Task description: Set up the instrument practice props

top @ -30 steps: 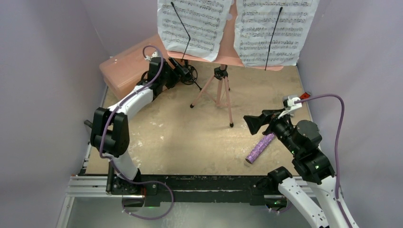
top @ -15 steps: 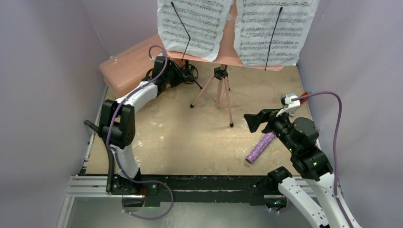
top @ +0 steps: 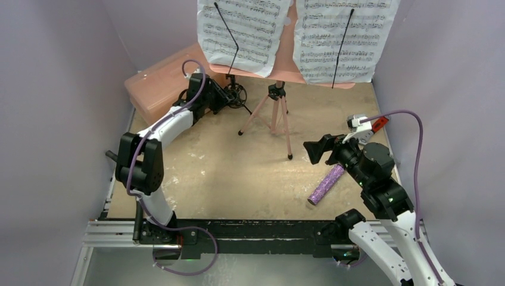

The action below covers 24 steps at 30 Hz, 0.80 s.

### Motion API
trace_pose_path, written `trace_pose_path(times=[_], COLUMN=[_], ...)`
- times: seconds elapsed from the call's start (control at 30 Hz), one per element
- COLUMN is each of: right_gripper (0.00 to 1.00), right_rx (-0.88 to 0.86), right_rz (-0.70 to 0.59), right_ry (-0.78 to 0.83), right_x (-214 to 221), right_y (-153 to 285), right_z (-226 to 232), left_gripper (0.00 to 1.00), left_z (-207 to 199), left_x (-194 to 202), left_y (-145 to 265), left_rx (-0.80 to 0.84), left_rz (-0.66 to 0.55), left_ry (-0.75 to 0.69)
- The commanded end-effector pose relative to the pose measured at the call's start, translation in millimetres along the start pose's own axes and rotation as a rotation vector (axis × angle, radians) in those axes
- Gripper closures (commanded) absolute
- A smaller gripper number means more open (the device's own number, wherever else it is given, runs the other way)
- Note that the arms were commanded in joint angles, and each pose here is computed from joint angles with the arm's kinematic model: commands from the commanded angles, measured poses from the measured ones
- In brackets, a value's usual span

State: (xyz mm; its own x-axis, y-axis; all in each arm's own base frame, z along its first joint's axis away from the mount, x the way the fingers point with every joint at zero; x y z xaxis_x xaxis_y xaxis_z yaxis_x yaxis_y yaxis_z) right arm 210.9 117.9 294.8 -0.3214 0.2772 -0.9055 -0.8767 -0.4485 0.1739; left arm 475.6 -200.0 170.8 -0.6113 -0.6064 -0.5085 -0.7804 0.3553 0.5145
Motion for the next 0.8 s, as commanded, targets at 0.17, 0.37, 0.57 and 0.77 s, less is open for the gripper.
trace_pose_path(times=[0.17, 0.37, 0.57, 0.77], right_gripper=[0.02, 0.02, 0.02, 0.02], right_rx=[-0.061, -0.098, -0.126, -0.117], right_rz=[-0.021, -0.005, 0.019, 0.047], right_ry=[0.038, 0.048, 0.052, 0.047], right_x=[-11.9, -9.6, -6.5, -2.4], right_y=[-5.9, -11.6, -16.8, -22.7], right_z=[12.0, 17.7, 21.9, 20.4], left_gripper=[1.0, 1.0, 1.0, 1.0], left_z=[-1.5, 4.5, 4.4, 8.2], left_x=[-21.3, -27.3, -39.0, -26.8], left_y=[61.2, 88.7, 113.9, 127.2], left_rx=[-0.058, -0.099, -0.133, -0.135], left_rz=[-0.135, -0.223, -0.302, -0.261], left_ry=[0.053, 0.128, 0.125, 0.121])
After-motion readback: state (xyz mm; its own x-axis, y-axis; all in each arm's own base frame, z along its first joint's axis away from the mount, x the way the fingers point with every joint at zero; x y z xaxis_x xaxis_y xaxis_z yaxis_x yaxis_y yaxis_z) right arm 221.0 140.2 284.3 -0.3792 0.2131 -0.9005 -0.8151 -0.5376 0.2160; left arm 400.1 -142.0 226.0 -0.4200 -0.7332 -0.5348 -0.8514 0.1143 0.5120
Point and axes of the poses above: each gripper's point midway between its finger pads, its own y axis back along the fingers, its own z axis along the line the jaws close on, x = y × z, the point moved 1 cm from there along y, back along the fingers, and after that the axes turned 5 degrees about -y, right-handed, at the moved point
